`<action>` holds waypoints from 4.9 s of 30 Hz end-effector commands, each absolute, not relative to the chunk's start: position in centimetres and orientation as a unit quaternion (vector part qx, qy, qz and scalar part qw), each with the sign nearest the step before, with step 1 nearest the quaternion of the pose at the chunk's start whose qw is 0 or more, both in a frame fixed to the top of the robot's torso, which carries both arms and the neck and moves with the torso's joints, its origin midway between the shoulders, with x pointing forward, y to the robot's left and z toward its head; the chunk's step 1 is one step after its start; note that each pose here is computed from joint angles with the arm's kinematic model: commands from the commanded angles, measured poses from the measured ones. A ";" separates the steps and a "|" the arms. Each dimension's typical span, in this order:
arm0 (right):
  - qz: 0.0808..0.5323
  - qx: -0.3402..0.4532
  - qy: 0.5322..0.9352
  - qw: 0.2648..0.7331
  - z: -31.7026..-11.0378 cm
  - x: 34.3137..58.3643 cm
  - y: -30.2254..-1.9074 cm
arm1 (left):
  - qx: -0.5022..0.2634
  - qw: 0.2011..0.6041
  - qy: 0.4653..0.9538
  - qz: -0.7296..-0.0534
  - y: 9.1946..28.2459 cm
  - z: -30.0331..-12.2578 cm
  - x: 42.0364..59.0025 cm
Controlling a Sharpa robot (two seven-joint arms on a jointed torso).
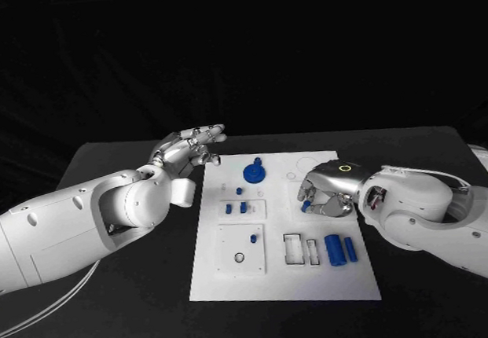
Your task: Assemble the parts on the task board
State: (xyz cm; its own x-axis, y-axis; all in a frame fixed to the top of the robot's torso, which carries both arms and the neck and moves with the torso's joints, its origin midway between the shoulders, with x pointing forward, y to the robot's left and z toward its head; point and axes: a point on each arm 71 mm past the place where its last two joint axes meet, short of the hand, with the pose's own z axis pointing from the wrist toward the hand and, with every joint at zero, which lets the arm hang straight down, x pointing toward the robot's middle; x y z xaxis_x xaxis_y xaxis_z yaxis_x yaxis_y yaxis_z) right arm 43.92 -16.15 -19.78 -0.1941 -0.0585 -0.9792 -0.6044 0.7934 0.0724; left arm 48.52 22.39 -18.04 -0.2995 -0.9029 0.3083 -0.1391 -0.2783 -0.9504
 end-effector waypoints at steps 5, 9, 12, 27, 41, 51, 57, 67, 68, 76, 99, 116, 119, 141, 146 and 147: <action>0.229 -0.234 0.741 0.586 -20.2 43.9 -15.8 | -0.500 0.301 0.517 -0.627 22.1 -17.9 48.5; 0.227 -0.234 0.743 0.584 -20.5 44.0 -15.7 | -0.500 0.301 0.517 -0.626 22.2 -17.9 48.5; 0.224 -0.235 0.744 0.584 -20.7 44.1 -15.8 | -0.500 0.301 0.517 -0.626 22.2 -17.9 48.5; 0.231 -0.231 0.727 0.604 -20.5 44.1 -15.7 | -0.500 0.303 0.516 -0.626 22.2 -18.0 48.5; 0.281 -0.193 0.684 0.645 -17.9 42.8 -15.9 | -0.501 0.303 0.517 -0.624 22.2 -18.0 48.6; 0.351 -0.202 0.665 0.627 -16.4 39.8 -12.4 | -0.500 0.301 0.517 -0.627 22.0 -18.0 48.5; 0.394 -0.217 0.659 0.602 -17.5 38.2 -9.3 | -0.499 0.300 0.517 -0.627 21.9 -18.0 48.6; 0.426 -0.233 0.664 0.569 -19.8 37.2 -6.3 | -0.498 0.297 0.518 -0.629 21.6 -18.0 48.6; 0.426 -0.234 0.665 0.568 -19.9 37.2 -6.2 | -0.498 0.297 0.518 -0.629 21.6 -18.0 48.6; 0.417 -0.248 0.681 0.549 -21.6 37.1 -5.6 | -0.498 0.297 0.518 -0.629 21.7 -18.0 48.5; 0.392 -0.264 0.695 0.542 -23.0 37.5 -4.9 | -0.495 0.300 0.519 -0.629 21.8 -18.0 48.5; 0.361 -0.278 0.717 0.527 -23.9 37.7 -4.7 | -0.495 0.299 0.520 -0.629 21.8 -18.0 48.5; 0.357 -0.281 0.719 0.527 -24.0 37.7 -4.5 | -0.495 0.299 0.520 -0.629 21.8 -18.0 48.5; 0.384 -0.268 0.694 0.547 -23.6 37.5 -3.8 | -0.496 0.297 0.522 -0.627 21.8 -18.0 48.5; 0.393 -0.263 0.687 0.552 -23.4 37.4 -3.8 | -0.496 0.296 0.523 -0.627 21.8 -18.0 48.5; 0.395 -0.262 0.685 0.554 -23.3 37.4 -3.8 | -0.496 0.296 0.523 -0.626 21.8 -18.0 48.5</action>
State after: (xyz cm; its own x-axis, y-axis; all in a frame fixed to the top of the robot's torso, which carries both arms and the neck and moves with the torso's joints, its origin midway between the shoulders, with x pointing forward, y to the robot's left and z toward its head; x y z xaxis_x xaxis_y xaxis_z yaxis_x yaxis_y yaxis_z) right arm 37.51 -3.89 -23.58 -0.2625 0.0484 -0.9637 -0.7880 0.5657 0.2430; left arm 48.57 22.05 -18.14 -0.3115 -0.8993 0.3070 -0.1486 -0.2730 -0.9505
